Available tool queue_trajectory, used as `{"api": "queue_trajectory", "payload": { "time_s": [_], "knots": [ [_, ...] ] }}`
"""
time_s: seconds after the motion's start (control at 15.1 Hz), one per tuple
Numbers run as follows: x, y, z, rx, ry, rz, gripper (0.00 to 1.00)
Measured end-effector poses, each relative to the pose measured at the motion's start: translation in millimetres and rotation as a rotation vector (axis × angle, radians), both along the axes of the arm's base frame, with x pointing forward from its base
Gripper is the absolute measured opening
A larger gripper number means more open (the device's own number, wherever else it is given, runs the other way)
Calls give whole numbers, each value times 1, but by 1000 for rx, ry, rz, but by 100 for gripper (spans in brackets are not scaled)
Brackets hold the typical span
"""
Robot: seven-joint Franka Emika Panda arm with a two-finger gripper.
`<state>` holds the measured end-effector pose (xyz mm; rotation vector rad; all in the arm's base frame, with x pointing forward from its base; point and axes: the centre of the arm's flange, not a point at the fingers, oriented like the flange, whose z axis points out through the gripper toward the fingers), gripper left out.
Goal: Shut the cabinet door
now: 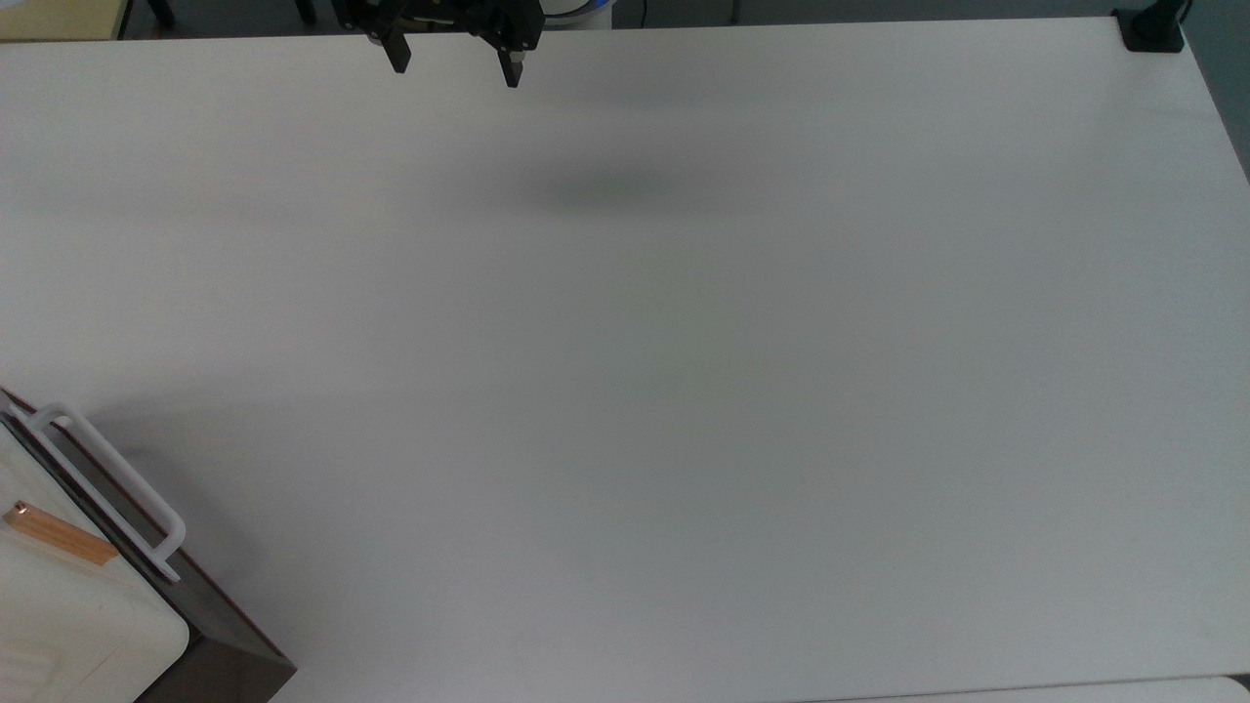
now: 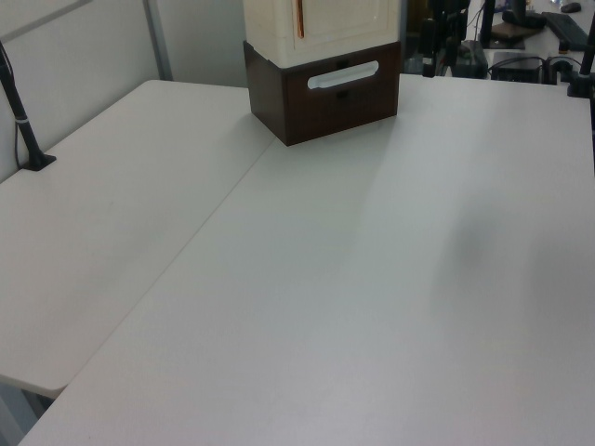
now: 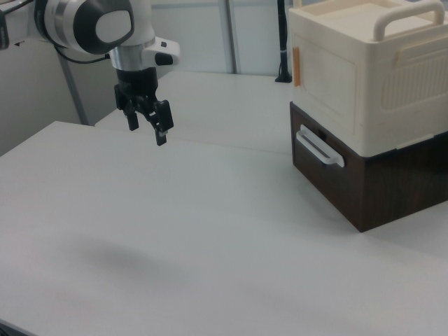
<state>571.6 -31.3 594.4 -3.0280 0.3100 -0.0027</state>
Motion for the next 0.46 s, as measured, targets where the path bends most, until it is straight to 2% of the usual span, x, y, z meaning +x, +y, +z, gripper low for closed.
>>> {"api": "queue_trajectory", "payload": {
  "time_s": [0.46],
  "knots": [
    [0,0,0,-4,0,1,100]
  ]
}}
